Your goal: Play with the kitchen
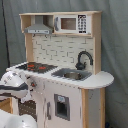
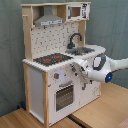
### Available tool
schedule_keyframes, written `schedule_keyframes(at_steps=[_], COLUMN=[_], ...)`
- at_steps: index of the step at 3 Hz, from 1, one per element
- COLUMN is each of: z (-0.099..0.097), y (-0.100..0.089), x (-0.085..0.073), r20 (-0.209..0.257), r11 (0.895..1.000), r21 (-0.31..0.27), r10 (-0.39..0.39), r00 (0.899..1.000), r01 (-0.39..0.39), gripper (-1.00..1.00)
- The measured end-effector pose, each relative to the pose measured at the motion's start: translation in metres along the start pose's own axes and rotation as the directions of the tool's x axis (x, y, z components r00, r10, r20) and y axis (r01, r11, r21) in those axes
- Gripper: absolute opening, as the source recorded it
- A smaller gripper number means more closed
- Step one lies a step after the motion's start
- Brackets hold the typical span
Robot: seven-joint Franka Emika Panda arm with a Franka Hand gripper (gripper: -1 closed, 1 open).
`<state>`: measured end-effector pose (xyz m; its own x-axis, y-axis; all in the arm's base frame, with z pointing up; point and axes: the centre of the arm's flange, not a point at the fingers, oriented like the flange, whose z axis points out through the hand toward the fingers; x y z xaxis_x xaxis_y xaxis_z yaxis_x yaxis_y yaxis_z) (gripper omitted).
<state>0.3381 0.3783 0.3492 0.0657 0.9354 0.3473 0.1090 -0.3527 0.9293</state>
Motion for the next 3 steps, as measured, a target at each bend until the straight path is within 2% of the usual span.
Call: schedule_keyframes(at_steps=[1, 2, 3], z=[-0.01, -0.018, -0.031], y=[0.003, -0.019, -0.027], x=[0.019, 0.003, -0.005], r20=[-0.043, -0.023, -0.019], r11=[0.997, 0.992, 0.981], r21=[-0.076, -0.111, -0.149], r10=[0.003, -0.069, -0.13], r00=[0.999, 0.997, 0.991], r01=[-0.006, 0.066, 0.126], gripper=[1.0, 1.0, 1.0])
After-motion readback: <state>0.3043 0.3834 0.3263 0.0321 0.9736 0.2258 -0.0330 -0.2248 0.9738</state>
